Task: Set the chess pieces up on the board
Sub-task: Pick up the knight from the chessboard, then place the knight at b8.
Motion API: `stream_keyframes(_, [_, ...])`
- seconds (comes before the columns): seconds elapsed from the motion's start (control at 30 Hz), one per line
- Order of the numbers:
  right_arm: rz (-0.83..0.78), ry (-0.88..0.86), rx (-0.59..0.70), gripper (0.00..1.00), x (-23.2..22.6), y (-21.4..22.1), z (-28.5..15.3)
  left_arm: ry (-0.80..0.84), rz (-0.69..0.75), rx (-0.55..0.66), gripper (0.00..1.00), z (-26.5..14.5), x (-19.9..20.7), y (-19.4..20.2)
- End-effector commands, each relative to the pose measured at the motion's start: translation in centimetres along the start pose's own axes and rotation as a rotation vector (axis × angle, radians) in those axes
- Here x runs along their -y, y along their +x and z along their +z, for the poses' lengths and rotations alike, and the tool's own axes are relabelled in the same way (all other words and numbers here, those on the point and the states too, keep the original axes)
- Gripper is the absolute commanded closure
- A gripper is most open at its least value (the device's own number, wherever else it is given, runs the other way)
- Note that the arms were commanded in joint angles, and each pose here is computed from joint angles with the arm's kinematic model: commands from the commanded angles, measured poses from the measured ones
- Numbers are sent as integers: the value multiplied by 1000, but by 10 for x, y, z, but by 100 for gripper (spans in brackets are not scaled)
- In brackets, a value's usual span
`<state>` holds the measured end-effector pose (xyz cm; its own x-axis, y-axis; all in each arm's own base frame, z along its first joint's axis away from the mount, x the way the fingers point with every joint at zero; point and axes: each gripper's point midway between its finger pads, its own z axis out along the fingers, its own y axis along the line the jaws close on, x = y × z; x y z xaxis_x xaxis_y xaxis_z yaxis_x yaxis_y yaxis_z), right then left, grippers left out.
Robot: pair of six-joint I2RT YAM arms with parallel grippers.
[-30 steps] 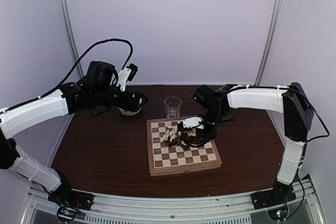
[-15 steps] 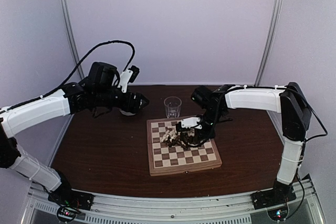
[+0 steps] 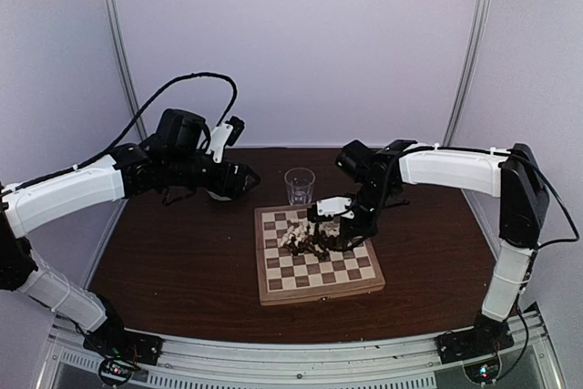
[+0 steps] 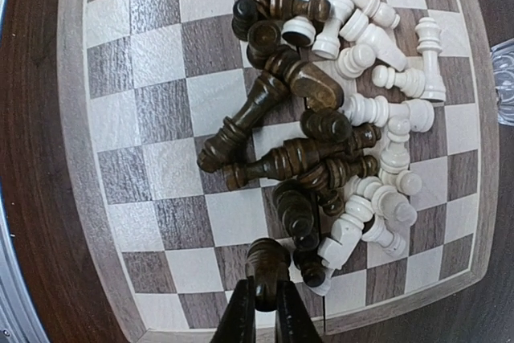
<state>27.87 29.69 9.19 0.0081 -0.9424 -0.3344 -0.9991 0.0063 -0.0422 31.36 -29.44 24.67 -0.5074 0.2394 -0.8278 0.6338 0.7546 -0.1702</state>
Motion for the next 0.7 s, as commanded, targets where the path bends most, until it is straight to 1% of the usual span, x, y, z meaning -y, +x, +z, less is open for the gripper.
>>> stream_keyframes(0.0, [17,0,52,100,-14,-7,-26,16,4,15,18,1,3,-7])
stream_keyframes(0.2, [23,33,37,100,-30,15,-34,17,2,2,18,5,2,-4])
stream_keyframes(0.37, [55,65,66,100,-51,36,-32,17,2,-4,18,6,2,-3])
stream_keyframes(0.43, [57,101,87,100,-56,42,-34,10,6,-5,18,6,1,-2])
stream_keyframes(0.53, [64,126,75,100,-59,54,-29,1,11,-6,18,7,0,-2])
stream_keyframes(0.67, [68,143,87,100,-60,57,-25,-14,16,-9,18,8,-3,-1])
